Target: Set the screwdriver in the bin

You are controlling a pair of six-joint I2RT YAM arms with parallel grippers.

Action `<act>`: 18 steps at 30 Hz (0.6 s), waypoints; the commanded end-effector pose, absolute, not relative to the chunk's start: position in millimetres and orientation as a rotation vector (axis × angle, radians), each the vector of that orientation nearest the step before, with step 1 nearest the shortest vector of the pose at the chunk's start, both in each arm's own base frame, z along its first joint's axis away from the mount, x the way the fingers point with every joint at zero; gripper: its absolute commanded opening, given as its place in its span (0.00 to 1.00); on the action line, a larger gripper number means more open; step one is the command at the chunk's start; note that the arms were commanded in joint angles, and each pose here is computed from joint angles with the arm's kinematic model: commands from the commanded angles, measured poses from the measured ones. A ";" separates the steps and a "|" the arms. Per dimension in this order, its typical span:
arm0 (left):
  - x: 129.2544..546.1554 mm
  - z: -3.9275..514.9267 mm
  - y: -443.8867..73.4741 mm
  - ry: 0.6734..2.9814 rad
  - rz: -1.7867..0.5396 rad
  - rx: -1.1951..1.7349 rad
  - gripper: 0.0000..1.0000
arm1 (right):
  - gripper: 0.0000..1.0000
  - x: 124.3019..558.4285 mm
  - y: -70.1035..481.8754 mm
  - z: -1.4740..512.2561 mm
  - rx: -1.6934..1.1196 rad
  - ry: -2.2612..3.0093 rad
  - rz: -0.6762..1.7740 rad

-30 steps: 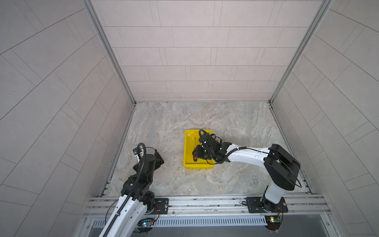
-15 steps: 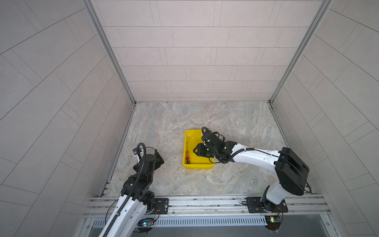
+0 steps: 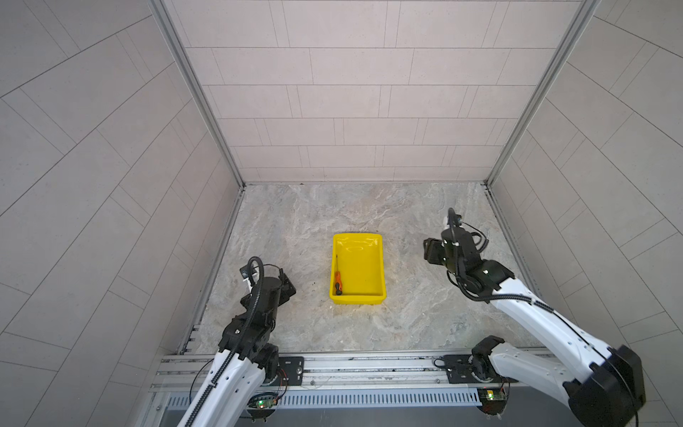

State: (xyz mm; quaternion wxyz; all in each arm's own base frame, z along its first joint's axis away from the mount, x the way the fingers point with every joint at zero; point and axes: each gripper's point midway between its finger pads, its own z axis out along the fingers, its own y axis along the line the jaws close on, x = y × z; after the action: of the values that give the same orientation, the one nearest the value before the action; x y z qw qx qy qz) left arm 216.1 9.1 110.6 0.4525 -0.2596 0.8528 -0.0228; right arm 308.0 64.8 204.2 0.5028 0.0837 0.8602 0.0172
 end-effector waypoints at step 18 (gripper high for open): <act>217.5 107.6 9.9 2.108 -0.050 -0.650 1.00 | 0.99 339.2 -11.5 138.0 0.039 1.781 -0.503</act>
State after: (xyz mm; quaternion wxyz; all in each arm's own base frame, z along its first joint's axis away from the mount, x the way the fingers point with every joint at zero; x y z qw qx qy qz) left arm 217.4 7.8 110.1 0.4511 -0.2585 0.8538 -0.0249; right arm 328.0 0.2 133.7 0.5803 -0.0285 0.7851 -0.2148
